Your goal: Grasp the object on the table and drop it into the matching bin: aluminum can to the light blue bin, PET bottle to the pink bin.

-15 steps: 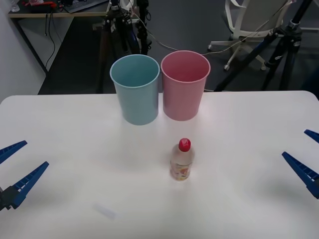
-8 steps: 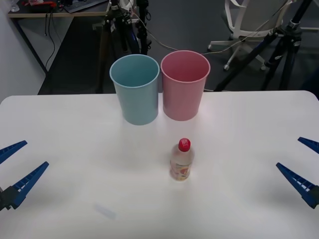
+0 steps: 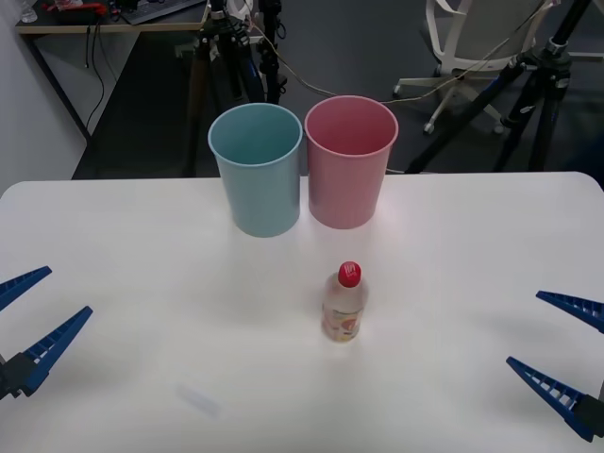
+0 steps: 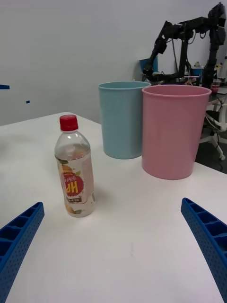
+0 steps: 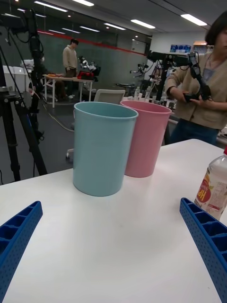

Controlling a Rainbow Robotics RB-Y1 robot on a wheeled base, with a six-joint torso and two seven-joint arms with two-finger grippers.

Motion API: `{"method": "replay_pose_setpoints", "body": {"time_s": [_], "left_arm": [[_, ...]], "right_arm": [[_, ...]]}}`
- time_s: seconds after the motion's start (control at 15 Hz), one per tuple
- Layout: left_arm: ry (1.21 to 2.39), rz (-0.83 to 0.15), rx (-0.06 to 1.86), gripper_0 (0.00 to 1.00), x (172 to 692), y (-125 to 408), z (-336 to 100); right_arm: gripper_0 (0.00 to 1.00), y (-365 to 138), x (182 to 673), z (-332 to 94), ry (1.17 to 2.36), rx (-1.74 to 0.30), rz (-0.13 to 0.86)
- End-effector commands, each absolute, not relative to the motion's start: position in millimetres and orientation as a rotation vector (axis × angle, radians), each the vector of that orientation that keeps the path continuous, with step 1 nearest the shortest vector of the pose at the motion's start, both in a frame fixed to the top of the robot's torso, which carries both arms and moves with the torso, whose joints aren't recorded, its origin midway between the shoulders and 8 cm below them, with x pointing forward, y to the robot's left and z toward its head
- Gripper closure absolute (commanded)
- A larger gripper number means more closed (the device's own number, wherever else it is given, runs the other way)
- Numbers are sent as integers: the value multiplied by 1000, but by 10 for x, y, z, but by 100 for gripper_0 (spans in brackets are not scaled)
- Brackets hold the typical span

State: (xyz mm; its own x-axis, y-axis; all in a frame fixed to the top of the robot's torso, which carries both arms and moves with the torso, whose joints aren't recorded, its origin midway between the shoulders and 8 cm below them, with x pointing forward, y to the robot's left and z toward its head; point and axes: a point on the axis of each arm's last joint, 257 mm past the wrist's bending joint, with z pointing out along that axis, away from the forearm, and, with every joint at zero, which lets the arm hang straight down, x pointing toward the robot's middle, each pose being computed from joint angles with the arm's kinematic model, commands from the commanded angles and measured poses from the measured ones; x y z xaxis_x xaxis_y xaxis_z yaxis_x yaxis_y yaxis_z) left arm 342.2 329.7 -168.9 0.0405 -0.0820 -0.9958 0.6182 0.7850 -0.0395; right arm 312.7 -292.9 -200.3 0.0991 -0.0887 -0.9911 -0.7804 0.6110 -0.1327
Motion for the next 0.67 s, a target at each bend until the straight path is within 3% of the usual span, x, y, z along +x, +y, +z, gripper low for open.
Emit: {"method": "replay_pose_setpoints", "body": {"time_s": [0.07,0.67], "left_arm": [[1441,-567,465,0,3423,3297,-1689],[1441,-567,465,0,3423,3297,-1689]], "right_arm": [[0,-2802,3081,-2093,1399,-828,633],[0,-1976,3354,-2710,1292,-1048,720]]}}
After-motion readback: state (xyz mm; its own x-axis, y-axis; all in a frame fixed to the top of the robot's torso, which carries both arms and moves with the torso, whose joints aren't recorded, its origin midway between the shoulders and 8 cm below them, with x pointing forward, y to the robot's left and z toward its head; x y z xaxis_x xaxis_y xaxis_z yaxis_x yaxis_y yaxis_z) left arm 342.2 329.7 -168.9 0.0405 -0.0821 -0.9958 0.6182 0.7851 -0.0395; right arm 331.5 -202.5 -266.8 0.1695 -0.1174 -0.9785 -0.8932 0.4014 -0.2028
